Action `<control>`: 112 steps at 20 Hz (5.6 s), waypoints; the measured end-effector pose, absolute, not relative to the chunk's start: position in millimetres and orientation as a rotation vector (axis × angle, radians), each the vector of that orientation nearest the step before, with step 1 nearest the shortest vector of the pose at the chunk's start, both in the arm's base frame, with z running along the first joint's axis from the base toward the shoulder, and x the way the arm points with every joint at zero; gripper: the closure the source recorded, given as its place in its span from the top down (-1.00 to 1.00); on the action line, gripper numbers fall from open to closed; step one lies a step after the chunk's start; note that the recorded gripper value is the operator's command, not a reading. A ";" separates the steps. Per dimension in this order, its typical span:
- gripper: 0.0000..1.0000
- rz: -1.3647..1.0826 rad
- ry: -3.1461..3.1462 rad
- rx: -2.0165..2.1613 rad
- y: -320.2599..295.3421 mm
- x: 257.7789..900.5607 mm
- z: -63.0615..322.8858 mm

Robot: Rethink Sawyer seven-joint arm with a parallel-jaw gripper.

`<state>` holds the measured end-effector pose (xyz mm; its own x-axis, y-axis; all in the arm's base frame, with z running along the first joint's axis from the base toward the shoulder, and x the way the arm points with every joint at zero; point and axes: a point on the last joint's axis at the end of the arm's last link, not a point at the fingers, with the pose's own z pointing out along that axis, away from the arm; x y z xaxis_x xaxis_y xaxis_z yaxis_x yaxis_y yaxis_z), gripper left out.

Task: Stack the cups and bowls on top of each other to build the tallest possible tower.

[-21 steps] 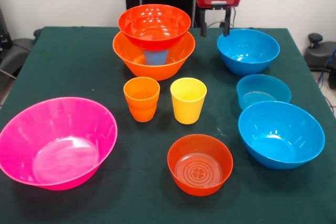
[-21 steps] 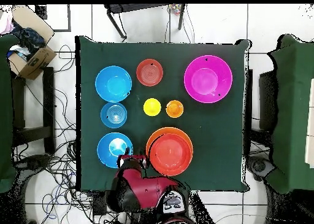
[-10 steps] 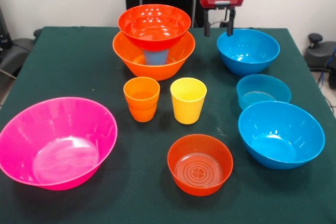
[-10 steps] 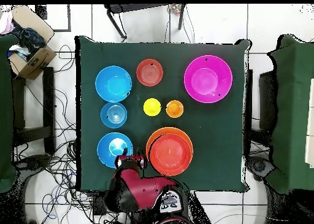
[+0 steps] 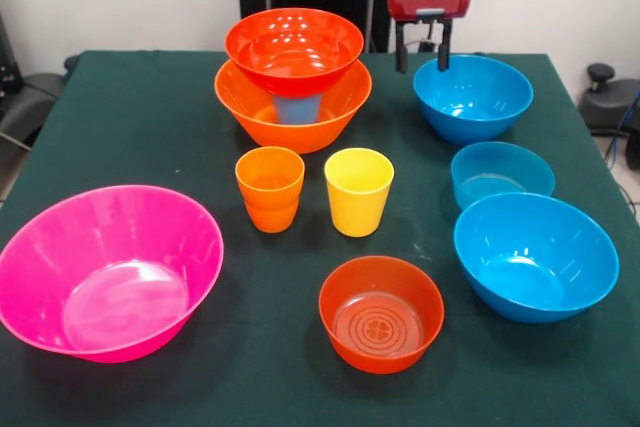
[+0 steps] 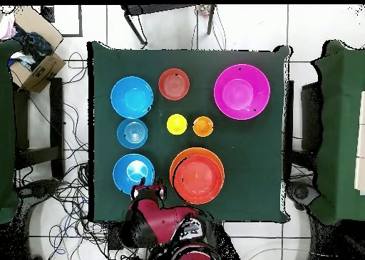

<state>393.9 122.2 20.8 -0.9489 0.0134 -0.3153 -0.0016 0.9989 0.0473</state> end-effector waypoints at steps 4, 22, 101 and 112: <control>1.00 0.065 2.829 -0.003 124.5 387.5 15.5; 1.00 0.063 2.850 -0.006 122.6 361.3 -14.3; -1.00 0.185 2.736 0.024 115.4 420.0 43.3; -1.00 0.341 2.751 0.045 123.7 423.8 82.9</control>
<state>423.8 123.7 82.9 -0.9321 0.0758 -0.3542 -0.0131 0.9702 0.2420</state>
